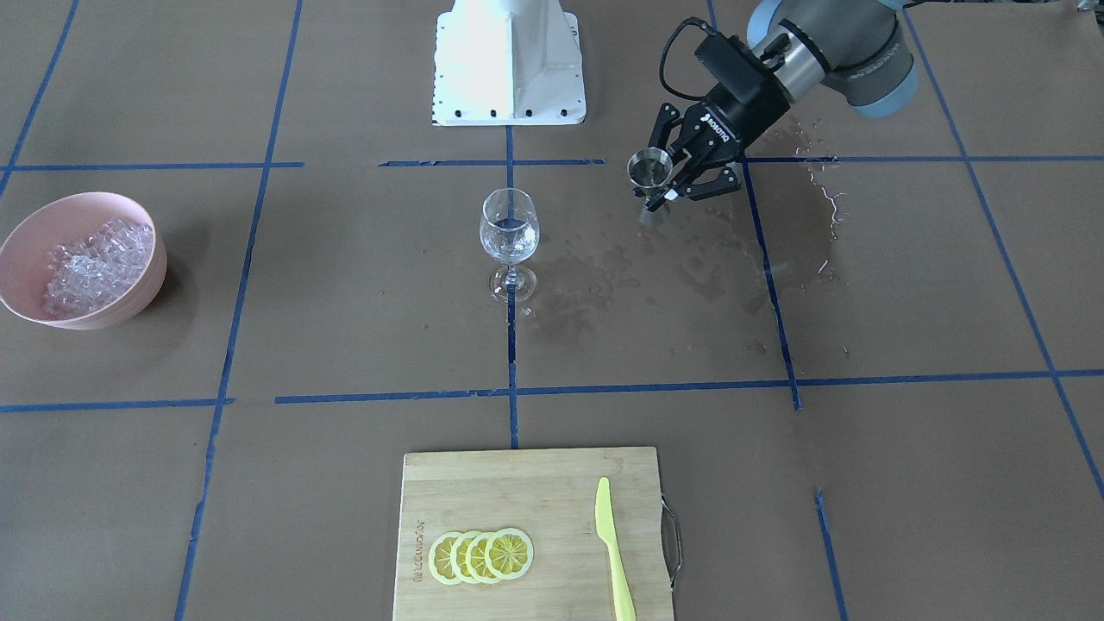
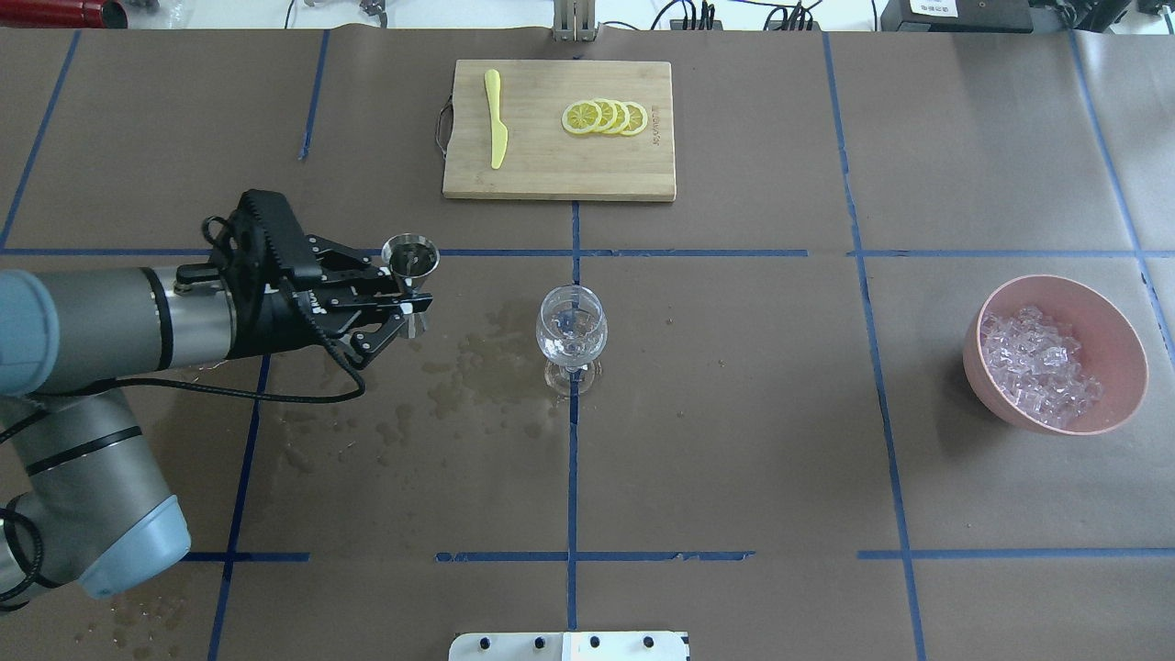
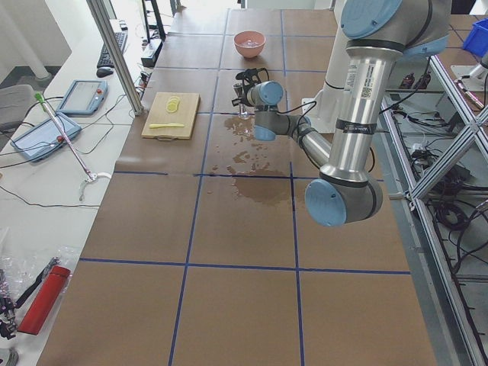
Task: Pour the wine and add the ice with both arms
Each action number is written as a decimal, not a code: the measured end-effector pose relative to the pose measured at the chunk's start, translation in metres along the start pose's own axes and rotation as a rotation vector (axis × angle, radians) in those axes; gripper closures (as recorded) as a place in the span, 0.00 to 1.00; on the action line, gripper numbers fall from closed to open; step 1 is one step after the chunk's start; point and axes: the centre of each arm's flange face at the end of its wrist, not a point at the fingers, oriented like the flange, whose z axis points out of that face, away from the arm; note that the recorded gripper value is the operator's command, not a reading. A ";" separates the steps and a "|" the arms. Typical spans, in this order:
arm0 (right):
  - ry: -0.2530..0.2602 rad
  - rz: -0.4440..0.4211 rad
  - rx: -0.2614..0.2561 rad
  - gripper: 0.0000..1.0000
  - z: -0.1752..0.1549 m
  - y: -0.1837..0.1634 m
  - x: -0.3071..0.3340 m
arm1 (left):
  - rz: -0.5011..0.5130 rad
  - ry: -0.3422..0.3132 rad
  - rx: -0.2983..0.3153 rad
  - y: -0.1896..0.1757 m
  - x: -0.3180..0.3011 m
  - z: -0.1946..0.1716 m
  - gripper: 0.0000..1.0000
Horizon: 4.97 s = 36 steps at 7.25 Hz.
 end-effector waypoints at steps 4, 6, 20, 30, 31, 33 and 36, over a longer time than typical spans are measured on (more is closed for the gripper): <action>0.000 0.006 -0.006 0.00 0.002 0.003 0.002 | 0.088 0.002 -0.112 -0.046 0.031 0.040 1.00; 0.000 0.008 -0.008 0.00 0.003 0.004 0.003 | 0.087 0.008 -0.179 -0.049 0.046 0.052 1.00; 0.001 0.011 -0.014 0.00 0.005 0.005 0.005 | 0.051 -0.086 -0.595 -0.098 0.101 0.078 1.00; 0.001 0.012 -0.014 0.00 0.005 0.007 0.005 | 0.058 -0.172 -0.797 -0.127 0.124 0.086 1.00; 0.001 0.012 -0.015 0.00 0.005 0.008 0.005 | 0.060 -0.183 -0.816 -0.128 0.125 0.091 1.00; 0.001 0.013 -0.016 0.00 0.005 0.009 0.005 | 0.060 -0.194 -0.839 -0.129 0.125 0.098 1.00; 0.001 0.014 -0.016 0.00 0.006 0.009 0.006 | 0.057 -0.211 -0.889 -0.131 0.126 0.101 1.00</action>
